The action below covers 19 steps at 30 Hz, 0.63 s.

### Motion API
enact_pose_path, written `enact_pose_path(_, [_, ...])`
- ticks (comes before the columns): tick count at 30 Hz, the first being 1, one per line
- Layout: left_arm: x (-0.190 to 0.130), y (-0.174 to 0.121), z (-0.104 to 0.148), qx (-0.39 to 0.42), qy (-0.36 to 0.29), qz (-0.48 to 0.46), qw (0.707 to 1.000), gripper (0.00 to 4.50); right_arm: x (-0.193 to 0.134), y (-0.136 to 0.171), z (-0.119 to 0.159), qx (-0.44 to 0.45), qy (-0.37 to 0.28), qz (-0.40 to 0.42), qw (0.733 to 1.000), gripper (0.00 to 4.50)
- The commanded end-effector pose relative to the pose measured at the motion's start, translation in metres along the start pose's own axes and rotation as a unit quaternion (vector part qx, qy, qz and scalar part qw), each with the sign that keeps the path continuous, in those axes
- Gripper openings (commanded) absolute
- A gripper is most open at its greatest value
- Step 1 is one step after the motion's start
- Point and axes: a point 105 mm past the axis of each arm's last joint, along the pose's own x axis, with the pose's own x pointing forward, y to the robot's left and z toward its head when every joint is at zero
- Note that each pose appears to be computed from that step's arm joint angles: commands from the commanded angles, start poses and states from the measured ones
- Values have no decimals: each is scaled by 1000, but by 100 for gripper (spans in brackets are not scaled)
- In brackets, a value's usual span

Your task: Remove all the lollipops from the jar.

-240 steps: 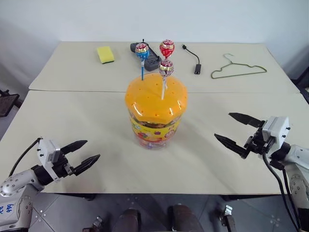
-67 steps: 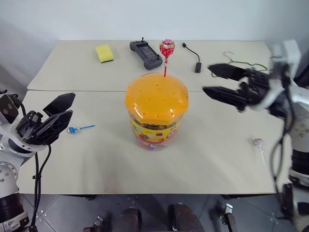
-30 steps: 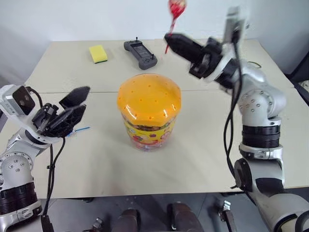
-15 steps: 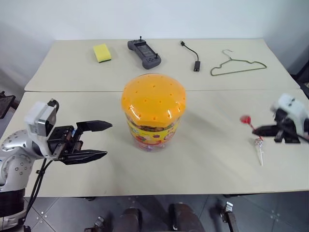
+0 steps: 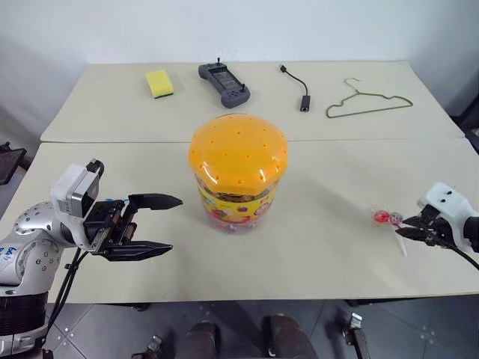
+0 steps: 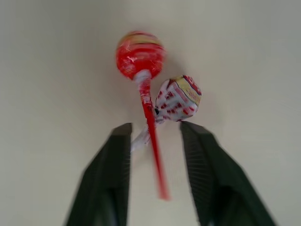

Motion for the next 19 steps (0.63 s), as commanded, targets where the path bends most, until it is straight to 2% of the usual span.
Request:
enact_pose_path(1, [-6,3,1,3,18,29,999,425,-11,-5,11,-19,-41,-13,999,300])
enact_pose_path(3, [-20,14,-9,-7,30,90,995,425,-16,-3,30,-83,-126,-18,988,370])
enact_pose_path(5, [-38,25,-28,-9,73,165,984,425,-24,4,51,-119,-223,-12,967,441])
enact_pose_path(6, [-44,29,-34,-4,90,189,978,425,-27,7,57,-125,-254,-6,959,448])
enact_pose_path(8, [-70,36,-63,14,163,269,949,425,-31,21,82,-109,-342,42,932,448])
enact_pose_path(10, [-83,39,-78,40,202,312,927,425,-27,38,100,-108,-386,89,912,448])
enact_pose_path(13, [-91,48,-81,88,207,376,899,425,-3,85,120,-152,-415,181,879,448])
enact_pose_path(15, [-94,51,-80,117,205,406,883,425,11,107,122,-165,-419,214,867,448])
enact_pose_path(17, [-92,50,-82,128,205,416,877,425,23,120,119,-172,-418,229,862,448])
enact_pose_path(19, [-89,48,-79,150,210,421,869,425,31,119,117,-164,-422,218,865,448])
